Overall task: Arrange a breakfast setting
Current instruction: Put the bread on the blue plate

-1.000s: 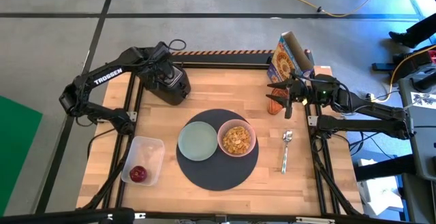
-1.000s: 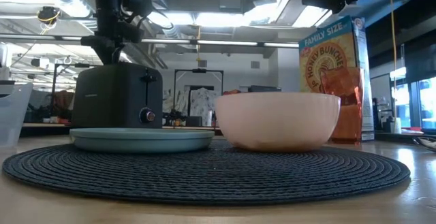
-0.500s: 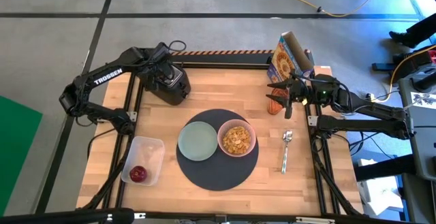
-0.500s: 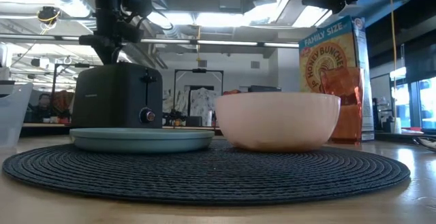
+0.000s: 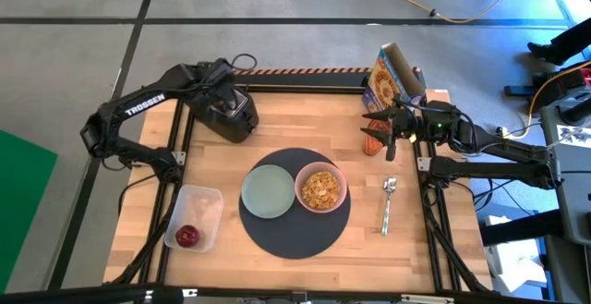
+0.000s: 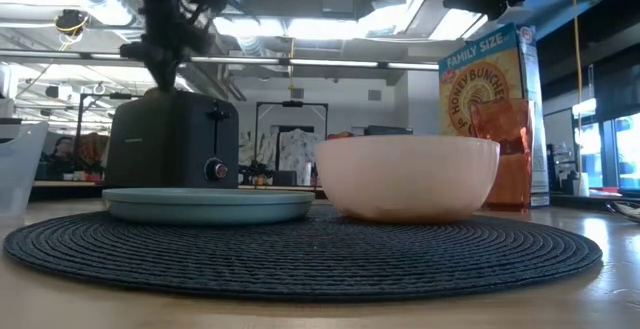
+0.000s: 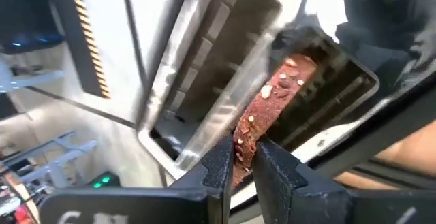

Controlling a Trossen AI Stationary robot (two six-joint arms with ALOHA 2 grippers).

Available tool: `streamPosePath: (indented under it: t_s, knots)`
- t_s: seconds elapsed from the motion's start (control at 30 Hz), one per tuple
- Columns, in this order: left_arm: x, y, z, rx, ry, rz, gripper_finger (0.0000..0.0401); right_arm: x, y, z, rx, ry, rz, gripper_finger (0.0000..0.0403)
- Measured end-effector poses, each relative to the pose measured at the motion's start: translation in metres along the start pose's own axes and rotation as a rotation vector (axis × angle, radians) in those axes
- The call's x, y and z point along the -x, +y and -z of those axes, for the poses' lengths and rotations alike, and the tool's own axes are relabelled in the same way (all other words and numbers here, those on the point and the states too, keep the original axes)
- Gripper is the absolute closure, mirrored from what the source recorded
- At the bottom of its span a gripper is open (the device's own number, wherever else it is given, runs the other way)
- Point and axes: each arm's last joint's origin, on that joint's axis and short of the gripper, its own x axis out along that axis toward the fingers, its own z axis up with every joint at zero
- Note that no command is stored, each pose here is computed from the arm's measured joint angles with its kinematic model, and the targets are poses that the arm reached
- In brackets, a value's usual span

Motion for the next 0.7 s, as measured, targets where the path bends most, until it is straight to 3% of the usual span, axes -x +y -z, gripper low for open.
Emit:
streamPosePath:
  t_s: [0.2,0.43,0.6,0.7]
  knots:
    - [0.036,0.011,-0.006,0.065,-0.1,-0.067,0.0355,0.0,-0.001,0.002,-0.001,0.019,0.024,0.0229]
    - [0.081,0.012,-0.004,0.096,-0.187,-0.062,0.0355,0.0,-0.001,0.002,-0.001,0.019,0.028,0.0229]
    - [0.103,0.006,-0.001,0.153,-0.266,0.038,0.0355,0.0,-0.001,0.002,-0.001,0.019,0.028,0.0229]
    - [0.113,0.0,-0.003,0.214,-0.354,0.185,0.0355,0.0,-0.001,0.001,-0.001,0.019,0.028,0.0229]
